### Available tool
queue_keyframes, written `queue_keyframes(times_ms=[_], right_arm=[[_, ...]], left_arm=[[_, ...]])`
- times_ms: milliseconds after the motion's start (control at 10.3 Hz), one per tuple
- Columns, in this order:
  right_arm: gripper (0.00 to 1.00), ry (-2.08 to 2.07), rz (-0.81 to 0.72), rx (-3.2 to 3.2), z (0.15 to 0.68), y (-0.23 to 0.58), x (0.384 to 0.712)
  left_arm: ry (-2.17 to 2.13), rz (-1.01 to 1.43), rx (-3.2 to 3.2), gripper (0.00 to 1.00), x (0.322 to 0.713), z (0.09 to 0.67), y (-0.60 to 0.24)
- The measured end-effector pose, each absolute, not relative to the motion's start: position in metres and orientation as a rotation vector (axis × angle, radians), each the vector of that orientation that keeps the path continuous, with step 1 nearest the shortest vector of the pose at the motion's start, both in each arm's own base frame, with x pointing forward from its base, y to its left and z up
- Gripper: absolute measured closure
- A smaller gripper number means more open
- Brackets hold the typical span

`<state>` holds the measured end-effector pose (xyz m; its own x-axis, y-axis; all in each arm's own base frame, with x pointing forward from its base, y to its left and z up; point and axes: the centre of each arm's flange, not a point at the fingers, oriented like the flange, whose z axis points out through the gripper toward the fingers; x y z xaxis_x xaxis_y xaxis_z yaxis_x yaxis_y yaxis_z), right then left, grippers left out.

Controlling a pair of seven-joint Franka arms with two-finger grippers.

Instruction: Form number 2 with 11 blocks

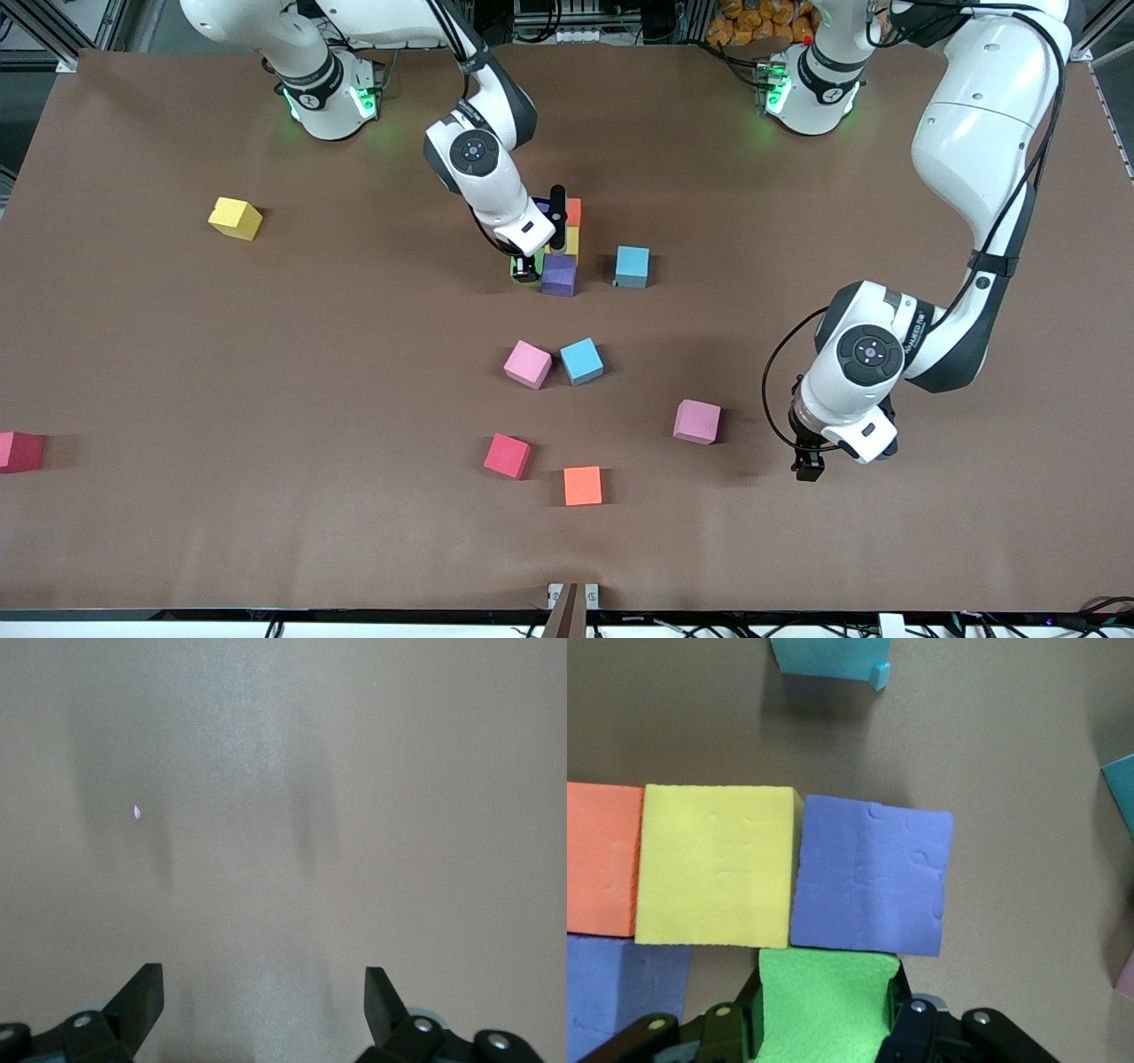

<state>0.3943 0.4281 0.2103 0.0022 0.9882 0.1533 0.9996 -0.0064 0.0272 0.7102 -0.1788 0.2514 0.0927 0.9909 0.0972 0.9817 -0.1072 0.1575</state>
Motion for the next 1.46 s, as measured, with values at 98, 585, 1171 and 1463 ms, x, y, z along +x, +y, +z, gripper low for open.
queue_keyframes(times_ms=[98,585,1171,1463], right_arm=[[0.45,-2.149,-0.197,-2.159,0.21,0.428,0.394],[0.33,-2.15,-0.191,-2.167,0.2,0.427,0.396],[0.33,-2.137,-0.194,-2.187,0.198,0.422,0.404],[0.33,-2.135,-0.199,-2.189,0.199,0.422,0.406]], left_arm=[[2.063,0.276,2.283,0.0,0.71,0.251,-0.179],[2.063,0.276,2.283,0.0,0.71,0.251,-0.179],[2.063,0.276,2.283,0.0,0.71,0.251,-0.179],[2.062,0.276,2.282,0.0,0.71,0.252,-0.179]])
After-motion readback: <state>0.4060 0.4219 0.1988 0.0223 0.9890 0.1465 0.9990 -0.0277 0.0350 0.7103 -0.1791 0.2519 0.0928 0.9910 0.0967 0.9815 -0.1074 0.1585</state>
